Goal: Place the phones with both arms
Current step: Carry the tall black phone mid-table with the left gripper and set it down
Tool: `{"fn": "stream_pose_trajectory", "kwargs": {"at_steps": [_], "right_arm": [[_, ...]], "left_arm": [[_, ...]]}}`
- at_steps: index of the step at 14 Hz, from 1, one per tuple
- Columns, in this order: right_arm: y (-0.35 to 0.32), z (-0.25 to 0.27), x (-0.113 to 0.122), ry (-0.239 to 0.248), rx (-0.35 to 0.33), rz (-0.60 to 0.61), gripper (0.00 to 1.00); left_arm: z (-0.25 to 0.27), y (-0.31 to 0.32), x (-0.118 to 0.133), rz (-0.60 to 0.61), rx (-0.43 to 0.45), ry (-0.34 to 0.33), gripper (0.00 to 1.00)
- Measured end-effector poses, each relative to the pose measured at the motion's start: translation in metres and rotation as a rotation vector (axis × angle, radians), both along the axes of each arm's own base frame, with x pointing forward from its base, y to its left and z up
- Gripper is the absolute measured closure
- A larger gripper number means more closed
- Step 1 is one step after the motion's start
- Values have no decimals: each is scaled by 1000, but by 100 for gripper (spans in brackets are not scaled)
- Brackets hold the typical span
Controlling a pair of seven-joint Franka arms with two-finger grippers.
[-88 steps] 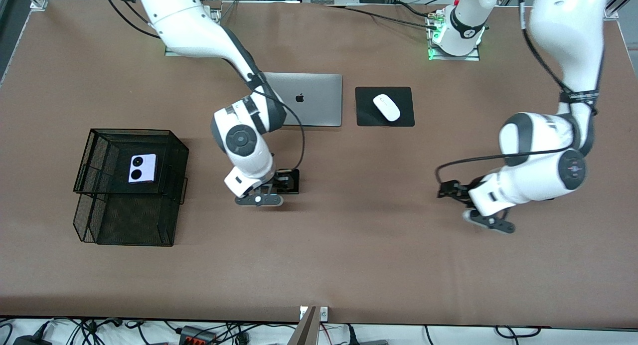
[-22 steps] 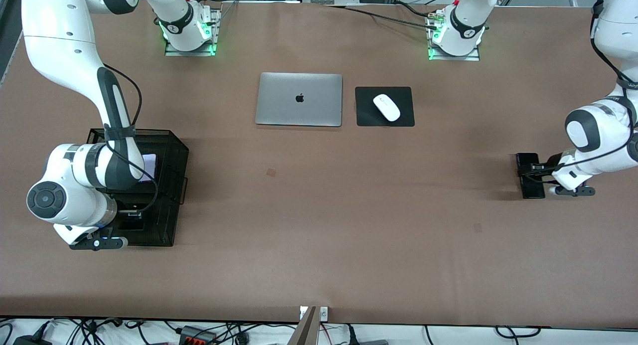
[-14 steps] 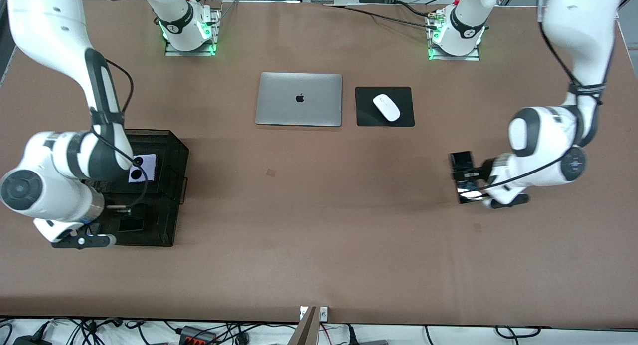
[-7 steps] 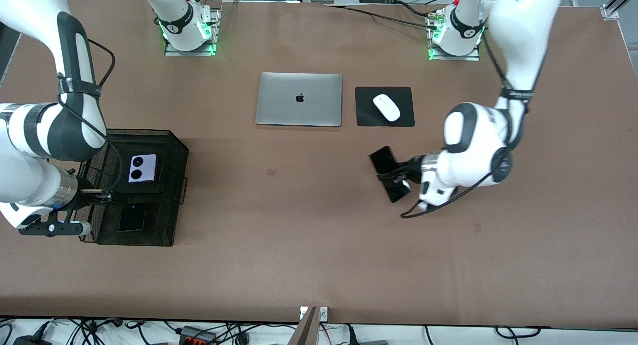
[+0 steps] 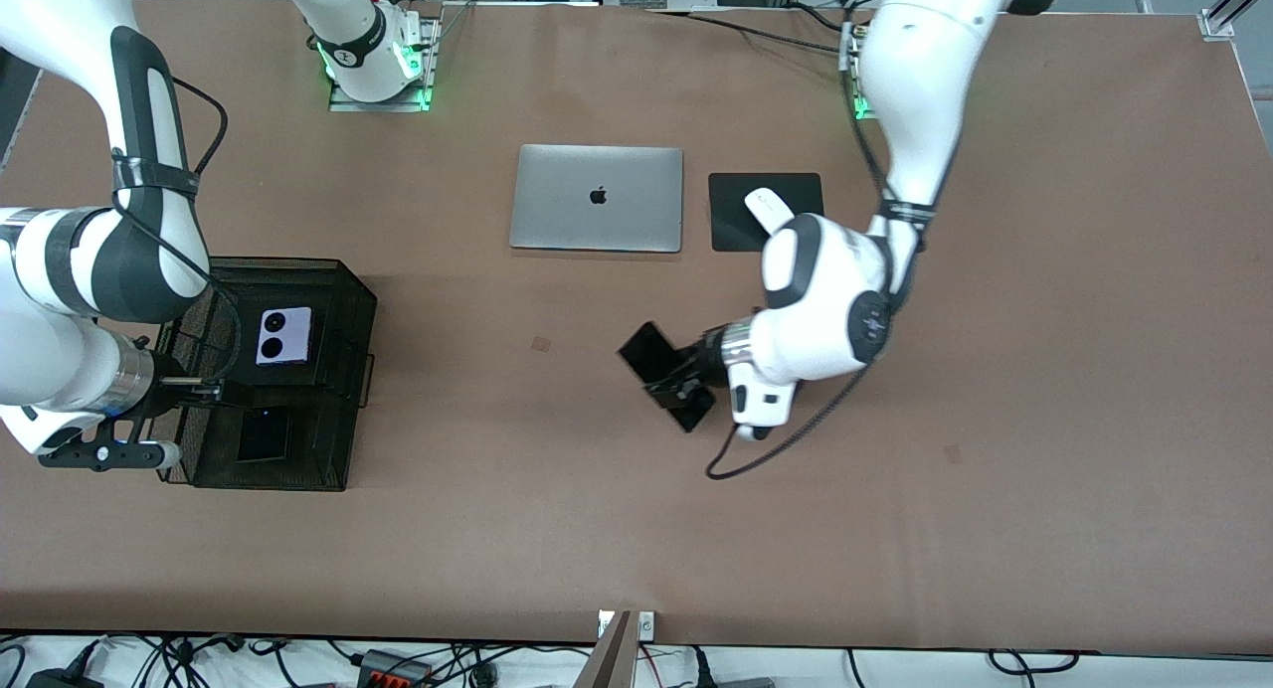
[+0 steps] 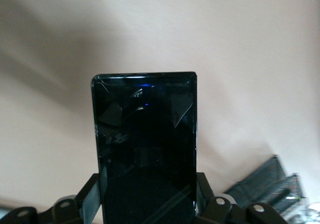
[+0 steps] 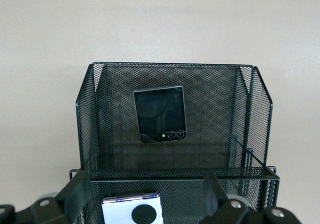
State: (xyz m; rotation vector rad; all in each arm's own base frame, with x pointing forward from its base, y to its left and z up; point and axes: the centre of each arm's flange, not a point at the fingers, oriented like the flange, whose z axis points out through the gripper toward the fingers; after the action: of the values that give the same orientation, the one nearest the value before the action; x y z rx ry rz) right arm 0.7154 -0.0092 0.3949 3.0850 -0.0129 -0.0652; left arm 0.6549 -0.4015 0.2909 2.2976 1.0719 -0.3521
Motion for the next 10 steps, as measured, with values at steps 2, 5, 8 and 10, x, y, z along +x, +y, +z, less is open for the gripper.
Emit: {"fn": "stream_pose_trajectory", "kwargs": {"at_steps": [2, 5, 8, 10], "right_arm": [[-1, 0, 0, 0, 0, -1, 0], [0, 0, 0, 0, 2, 0, 0], [8, 0, 0, 0, 10, 10, 0], [14, -1, 0, 1, 13, 18, 0]], "left_arm": [[-5, -23, -1, 46, -20, -85, 22], [-14, -63, -12, -43, 4, -232, 22], [-31, -98, -27, -250, 69, -390, 22], [-38, -115, -36, -381, 102, -481, 22]]}}
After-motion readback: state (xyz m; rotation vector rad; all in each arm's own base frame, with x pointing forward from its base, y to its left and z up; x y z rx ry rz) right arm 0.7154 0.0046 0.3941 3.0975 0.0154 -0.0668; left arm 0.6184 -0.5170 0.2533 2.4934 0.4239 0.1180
